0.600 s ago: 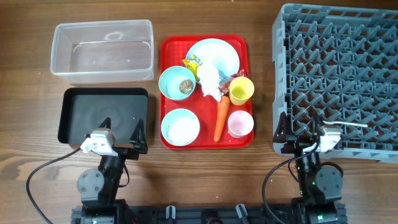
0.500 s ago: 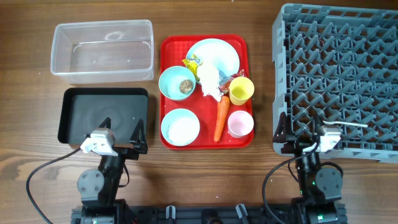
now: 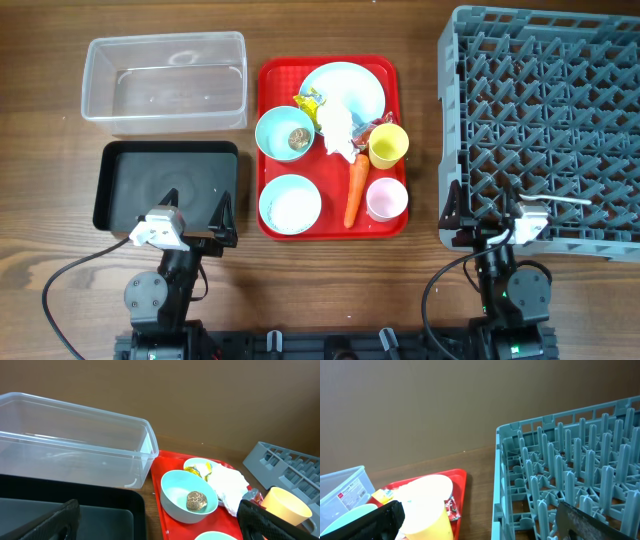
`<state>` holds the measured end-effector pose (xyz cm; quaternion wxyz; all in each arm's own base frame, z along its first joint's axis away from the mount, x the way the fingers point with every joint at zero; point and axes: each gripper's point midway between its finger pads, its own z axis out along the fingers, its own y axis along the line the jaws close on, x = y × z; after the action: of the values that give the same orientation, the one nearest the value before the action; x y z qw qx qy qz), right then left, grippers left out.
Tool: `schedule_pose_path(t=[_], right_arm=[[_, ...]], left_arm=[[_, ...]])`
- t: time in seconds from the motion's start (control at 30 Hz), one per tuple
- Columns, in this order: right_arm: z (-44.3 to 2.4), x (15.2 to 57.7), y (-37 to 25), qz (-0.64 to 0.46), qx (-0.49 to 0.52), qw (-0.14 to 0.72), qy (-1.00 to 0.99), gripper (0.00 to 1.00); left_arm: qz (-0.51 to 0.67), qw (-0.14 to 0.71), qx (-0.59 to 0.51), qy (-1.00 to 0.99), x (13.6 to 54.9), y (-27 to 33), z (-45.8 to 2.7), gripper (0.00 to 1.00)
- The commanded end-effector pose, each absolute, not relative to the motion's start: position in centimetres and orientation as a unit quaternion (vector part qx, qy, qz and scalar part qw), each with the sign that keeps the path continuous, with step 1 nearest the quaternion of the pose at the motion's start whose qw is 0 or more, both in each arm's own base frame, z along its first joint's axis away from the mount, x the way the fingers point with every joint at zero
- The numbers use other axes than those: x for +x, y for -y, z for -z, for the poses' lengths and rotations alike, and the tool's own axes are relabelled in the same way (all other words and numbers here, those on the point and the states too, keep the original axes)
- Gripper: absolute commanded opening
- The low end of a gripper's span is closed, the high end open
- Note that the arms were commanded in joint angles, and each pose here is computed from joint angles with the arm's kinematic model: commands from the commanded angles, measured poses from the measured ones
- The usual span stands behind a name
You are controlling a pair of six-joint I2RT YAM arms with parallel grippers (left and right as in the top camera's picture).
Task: Sort waste into correct bins and load items into the dishwasher rack
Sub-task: 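Raise both arms from rest toward the red tray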
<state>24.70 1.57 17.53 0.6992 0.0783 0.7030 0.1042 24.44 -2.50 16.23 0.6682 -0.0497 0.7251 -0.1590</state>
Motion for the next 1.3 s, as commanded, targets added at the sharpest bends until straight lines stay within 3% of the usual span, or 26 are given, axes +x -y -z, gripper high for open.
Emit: schedule_pose_path(t=[0.0, 0.57, 0.7, 0.87, 1.03, 1.27], right_arm=[[-17.7, 24.7, -1.6, -0.102, 0.072, 0.703, -0.7, 1.0], [-18.8, 24.6, -1.6, -0.106, 0.072, 0.718, -0.684, 1.0], [-20.4, 24.4, -2.3, -0.15, 0.08, 0.732, -0.659, 1.0], [-24.0, 23.1, -5.6, -0.173, -0.042, 0.767, -0.616, 1.0], [-31.3, 21.4, -6.9, -0.141, -0.122, 0.8, -0.57, 1.0], [-38.4, 24.5, -9.1, -0.177, -0.162, 0.734, -0.635, 1.0]], left_arm=[[0.149, 0.671, -0.051, -0.725, 24.4, 2.1, -16.1, 1.0], [0.149, 0.671, -0.051, -0.725, 24.4, 2.1, -16.1, 1.0], [0.159, 0.676, -0.044, -0.718, 24.4, 2.5, -16.6, 1.0], [0.189, 0.711, 0.002, -0.677, 23.6, 4.1, -21.2, 1.0], [0.212, 0.683, 0.018, -0.698, 22.6, 5.2, -27.2, 1.0], [0.225, 0.626, 0.011, -0.746, 21.8, 5.8, -36.7, 1.0]])
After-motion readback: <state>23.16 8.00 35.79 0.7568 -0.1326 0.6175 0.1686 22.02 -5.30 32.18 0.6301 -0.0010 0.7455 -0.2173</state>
